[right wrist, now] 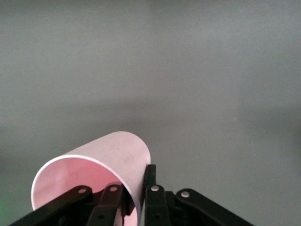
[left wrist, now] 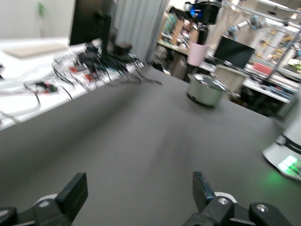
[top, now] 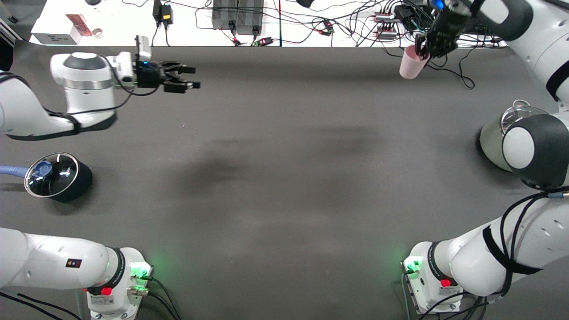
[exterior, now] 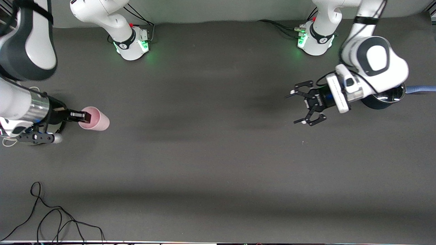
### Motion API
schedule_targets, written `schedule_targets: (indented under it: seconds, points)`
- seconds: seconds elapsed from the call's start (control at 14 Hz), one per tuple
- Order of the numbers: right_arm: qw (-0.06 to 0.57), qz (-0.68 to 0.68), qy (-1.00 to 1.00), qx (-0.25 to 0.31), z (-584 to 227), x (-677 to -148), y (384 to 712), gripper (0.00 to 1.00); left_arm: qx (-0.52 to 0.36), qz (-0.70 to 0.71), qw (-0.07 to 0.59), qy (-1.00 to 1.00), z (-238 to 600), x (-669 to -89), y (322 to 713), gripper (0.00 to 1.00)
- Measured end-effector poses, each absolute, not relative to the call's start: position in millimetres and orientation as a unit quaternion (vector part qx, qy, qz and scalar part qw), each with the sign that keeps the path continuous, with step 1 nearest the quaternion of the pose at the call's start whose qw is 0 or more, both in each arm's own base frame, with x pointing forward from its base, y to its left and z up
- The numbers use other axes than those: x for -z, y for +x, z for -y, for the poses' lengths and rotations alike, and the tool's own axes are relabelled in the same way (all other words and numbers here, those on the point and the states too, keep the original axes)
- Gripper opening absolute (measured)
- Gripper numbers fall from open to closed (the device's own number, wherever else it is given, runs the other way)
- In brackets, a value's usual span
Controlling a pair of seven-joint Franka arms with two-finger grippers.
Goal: Transfer pink cup from left to right arm
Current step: 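Lower the pink cup with the right gripper while the left gripper withdraws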
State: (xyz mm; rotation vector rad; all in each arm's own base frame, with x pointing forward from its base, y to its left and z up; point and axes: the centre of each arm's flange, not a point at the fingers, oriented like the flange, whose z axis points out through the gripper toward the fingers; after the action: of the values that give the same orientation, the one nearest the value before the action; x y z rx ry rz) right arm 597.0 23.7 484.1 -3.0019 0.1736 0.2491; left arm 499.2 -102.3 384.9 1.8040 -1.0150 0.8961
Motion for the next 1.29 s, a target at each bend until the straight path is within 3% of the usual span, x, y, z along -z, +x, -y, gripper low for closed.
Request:
schedule_targets:
  seconds: [0.43, 0.64, 0.86, 1.29]
  points:
    - [0.052, -0.069, -0.995, -0.042, -7, -364, 569, 0.08, -0.183, 0.422, 0.427, 0.779, -4, -413, 495, 1.0]
    - [0.038, -0.065, -0.997, -0.018, -16, -318, 550, 0.08, -0.061, 0.408, 0.343, 0.844, -20, -471, 507, 1.0]
    - [0.025, -0.048, -0.998, -0.015, -35, -292, 540, 0.08, -0.005, 0.372, 0.264, 0.89, -25, -516, 512, 1.0]
    - [0.0, -0.026, -0.999, -0.024, -33, -260, 541, 0.11, 0.086, 0.321, 0.092, 0.939, -8, -541, 515, 1.0]
